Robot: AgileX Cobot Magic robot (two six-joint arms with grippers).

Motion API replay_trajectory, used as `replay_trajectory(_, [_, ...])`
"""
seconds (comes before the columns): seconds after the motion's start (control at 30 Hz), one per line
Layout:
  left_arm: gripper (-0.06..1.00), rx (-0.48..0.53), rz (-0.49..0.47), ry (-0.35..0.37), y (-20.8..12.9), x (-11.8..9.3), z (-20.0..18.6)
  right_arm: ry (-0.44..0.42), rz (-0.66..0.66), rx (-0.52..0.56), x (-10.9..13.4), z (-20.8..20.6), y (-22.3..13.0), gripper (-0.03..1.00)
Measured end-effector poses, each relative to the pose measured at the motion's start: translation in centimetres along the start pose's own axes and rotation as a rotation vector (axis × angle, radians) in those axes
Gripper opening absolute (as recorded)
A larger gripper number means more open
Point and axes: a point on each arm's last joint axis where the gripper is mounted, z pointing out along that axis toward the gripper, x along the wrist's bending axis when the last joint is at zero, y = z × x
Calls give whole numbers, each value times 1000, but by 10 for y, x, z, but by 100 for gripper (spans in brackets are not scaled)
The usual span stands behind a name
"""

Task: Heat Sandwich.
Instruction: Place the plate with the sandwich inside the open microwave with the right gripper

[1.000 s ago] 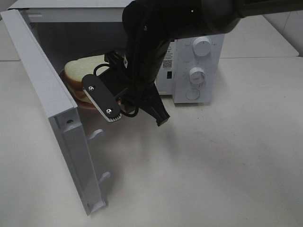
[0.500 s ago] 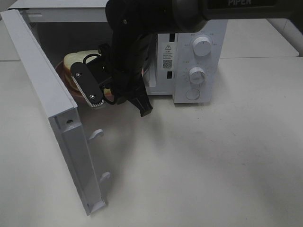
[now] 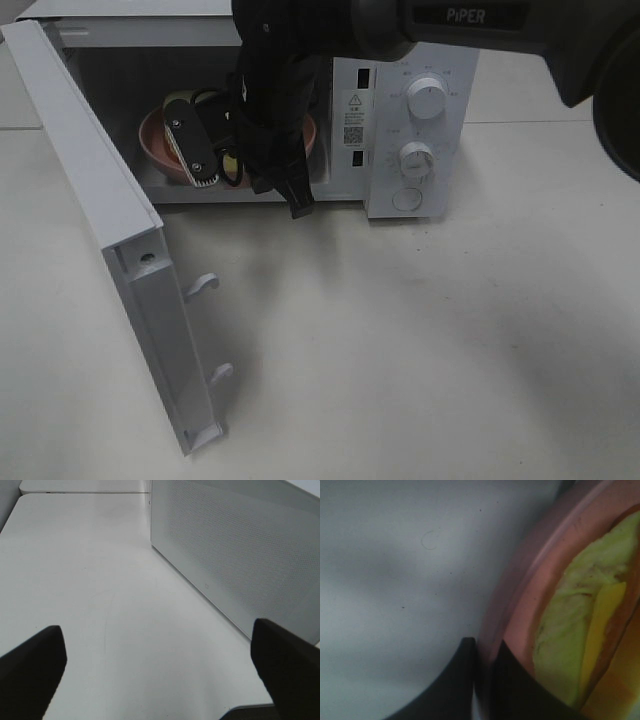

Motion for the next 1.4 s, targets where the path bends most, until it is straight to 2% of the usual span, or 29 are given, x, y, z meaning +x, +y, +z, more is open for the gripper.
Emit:
replay_trajectory(0.33, [94,0,0,0,0,0,0,-28,47,4,-15,10,-9,7])
replay_trajectory(0.7, [94,0,0,0,0,0,0,-40,59,7,-21,23,-14,7])
replay_trajectory(1.13, [94,1,6,11,0,1,0,-97,65,-10,-28,28,-15,11])
replay_trajectory(1.33, [94,1,7,12,0,1,0,-104,121,-13,-30,28,-17,23])
replay_trajectory(1.37, [94,1,7,12,0,1,0,-104,130,-13,-30,28,-17,26])
replay_trajectory(1.4, [94,1,7,12,0,1,0,-104,151,-14,-30,28,-17,35])
